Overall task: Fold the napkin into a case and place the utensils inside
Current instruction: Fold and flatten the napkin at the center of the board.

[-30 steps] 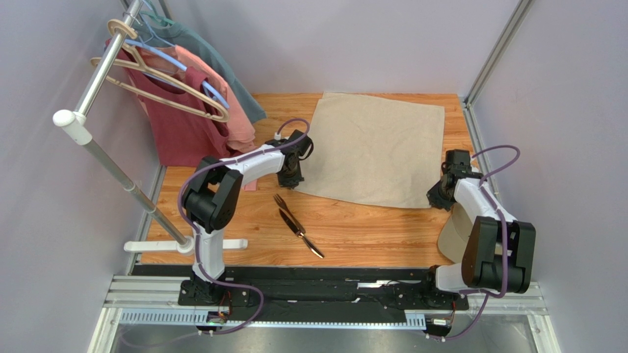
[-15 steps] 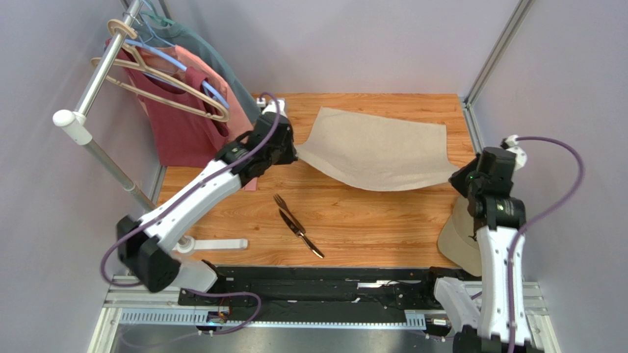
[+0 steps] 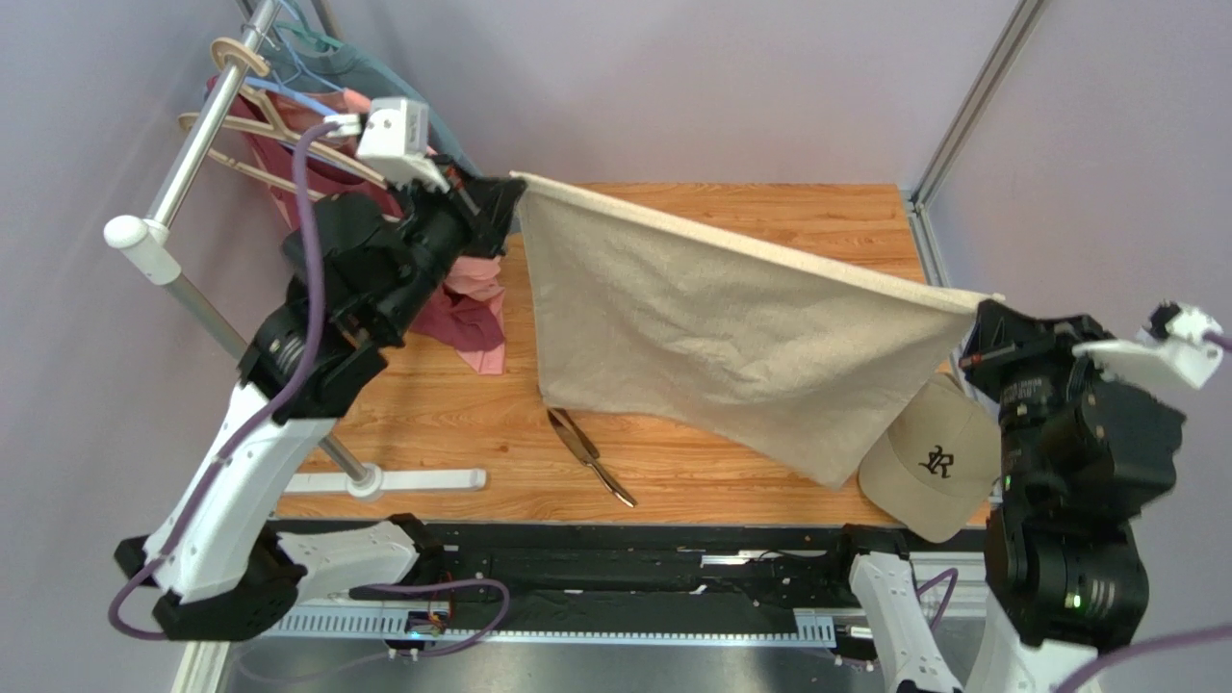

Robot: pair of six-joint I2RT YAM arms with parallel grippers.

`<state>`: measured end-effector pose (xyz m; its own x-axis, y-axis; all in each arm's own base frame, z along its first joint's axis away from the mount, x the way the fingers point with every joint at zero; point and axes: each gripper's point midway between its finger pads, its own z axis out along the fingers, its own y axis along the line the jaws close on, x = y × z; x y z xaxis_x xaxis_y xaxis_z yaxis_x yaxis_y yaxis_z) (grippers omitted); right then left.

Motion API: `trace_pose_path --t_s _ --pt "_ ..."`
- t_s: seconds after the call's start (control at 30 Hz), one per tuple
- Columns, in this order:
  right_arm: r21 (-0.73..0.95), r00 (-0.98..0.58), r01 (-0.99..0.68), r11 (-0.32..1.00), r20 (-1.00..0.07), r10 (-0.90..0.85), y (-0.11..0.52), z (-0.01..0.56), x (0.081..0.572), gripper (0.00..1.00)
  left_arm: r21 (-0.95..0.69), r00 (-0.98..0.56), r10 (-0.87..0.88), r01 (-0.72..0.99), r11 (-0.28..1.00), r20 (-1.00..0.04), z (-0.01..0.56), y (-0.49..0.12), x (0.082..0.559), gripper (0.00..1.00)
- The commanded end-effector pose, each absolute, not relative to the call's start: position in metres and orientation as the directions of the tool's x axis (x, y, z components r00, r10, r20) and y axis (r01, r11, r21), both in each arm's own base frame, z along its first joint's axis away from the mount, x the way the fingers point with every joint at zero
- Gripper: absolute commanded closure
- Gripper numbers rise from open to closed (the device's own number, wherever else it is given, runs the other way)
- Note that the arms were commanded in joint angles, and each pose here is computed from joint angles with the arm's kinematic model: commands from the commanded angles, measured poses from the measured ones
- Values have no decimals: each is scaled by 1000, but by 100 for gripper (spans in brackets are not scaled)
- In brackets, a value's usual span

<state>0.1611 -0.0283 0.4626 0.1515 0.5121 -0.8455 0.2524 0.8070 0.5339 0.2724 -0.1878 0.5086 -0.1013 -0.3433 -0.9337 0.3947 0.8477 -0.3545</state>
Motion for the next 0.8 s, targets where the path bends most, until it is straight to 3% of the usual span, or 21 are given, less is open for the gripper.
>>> trace_pose_path --t_s 0.0,0.07,0.23,0.43,0.5,0.53,0.77 --pt "468 84 397 790 -875 476 -61 443 244 100 -252 -80 -240 241 937 -968 494 -198 346 100" --pt "472 117 384 794 -877 465 -66 445 272 100 -236 -118 -217 187 954 -969 470 -209 396 100" --pt "414 -74 422 807 -871 486 -77 364 385 100 -207 -225 -170 152 966 -959 382 -239 501 100" --pt "393 -189 421 817 -844 503 -90 272 495 100 -113 -179 -80 181 977 -981 307 -266 594 100" --pt "383 -219 401 832 -842 494 -91 255 520 100 -79 -148 -54 172 982 -988 299 -267 612 100" --pt "366 -274 414 833 -823 498 -92 223 535 100 -64 -182 -32 172 983 -983 269 -270 625 100" --pt "352 -336 407 843 -800 497 -96 179 583 100 -91 -129 -68 187 978 -989 253 -271 662 100"
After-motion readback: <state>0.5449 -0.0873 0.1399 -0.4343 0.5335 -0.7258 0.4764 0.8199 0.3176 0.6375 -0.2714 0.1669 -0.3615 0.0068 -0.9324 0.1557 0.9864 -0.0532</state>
